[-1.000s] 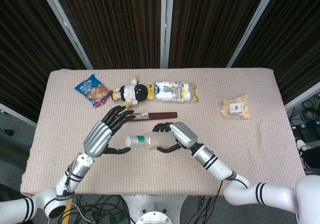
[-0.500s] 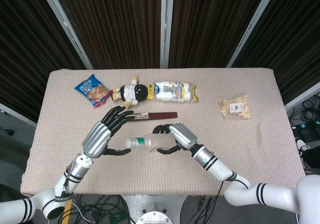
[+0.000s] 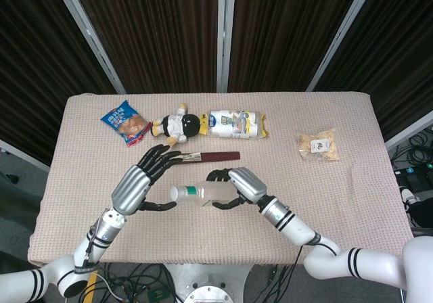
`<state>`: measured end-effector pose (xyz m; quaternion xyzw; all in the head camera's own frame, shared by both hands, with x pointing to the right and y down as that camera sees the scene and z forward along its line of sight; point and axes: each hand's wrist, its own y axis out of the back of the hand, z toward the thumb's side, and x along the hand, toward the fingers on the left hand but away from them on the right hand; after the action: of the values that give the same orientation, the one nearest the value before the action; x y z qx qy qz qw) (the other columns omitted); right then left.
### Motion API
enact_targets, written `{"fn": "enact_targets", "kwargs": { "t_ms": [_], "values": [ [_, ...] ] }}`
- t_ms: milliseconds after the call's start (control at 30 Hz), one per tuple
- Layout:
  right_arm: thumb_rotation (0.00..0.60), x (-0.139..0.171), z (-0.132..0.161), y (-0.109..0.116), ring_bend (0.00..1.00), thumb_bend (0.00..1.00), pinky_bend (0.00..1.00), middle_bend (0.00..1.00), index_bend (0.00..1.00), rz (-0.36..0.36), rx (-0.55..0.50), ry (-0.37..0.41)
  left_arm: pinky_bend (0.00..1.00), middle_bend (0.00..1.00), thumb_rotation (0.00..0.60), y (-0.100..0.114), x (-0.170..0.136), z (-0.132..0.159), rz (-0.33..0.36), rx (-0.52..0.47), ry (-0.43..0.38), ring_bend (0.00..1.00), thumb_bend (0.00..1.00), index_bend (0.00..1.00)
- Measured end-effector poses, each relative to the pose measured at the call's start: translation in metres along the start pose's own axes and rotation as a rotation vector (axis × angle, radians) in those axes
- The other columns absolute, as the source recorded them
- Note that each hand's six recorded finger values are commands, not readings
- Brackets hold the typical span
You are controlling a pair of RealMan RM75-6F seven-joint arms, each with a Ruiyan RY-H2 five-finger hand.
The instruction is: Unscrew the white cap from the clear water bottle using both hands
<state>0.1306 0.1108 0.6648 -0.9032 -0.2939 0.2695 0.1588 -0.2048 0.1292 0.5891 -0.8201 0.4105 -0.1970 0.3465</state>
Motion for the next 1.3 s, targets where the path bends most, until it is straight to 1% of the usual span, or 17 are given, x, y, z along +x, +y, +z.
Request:
{"fn": "enact_targets", "kwargs": {
  "t_ms": [267, 500, 900, 1300],
  "values": [
    [0.600, 0.0004, -0.0004, 0.0006, 0.40, 0.39, 0.54, 0.51, 0.55, 0.004, -0.006, -0.004, 0.07, 0.10, 0.600, 0.0016, -0.0009, 0.0018, -0.004, 0.005, -0.001, 0.04, 0.00, 0.13],
    [0.600, 0.0016, 0.0012, 0.0043, 0.40, 0.39, 0.55, 0.51, 0.55, -0.006, -0.008, 0.005, 0.07, 0.10, 0.600, -0.0029, -0.0047, -0.0037, -0.019, 0.006, 0.018, 0.04, 0.00, 0.13],
    [0.600, 0.0003, -0.0003, 0.0002, 0.40, 0.39, 0.55, 0.51, 0.55, 0.014, -0.010, -0.006, 0.07, 0.10, 0.600, 0.0010, -0.0015, 0.0040, 0.000, -0.013, -0.003, 0.04, 0.00, 0.13],
    [0.600, 0.0026, 0.0010, 0.0025, 0.40, 0.38, 0.55, 0.51, 0.55, 0.008, -0.019, 0.004, 0.07, 0.10, 0.600, -0.0028, -0.0045, -0.0009, -0.020, -0.007, 0.014, 0.04, 0.00, 0.13]
  ]
}}
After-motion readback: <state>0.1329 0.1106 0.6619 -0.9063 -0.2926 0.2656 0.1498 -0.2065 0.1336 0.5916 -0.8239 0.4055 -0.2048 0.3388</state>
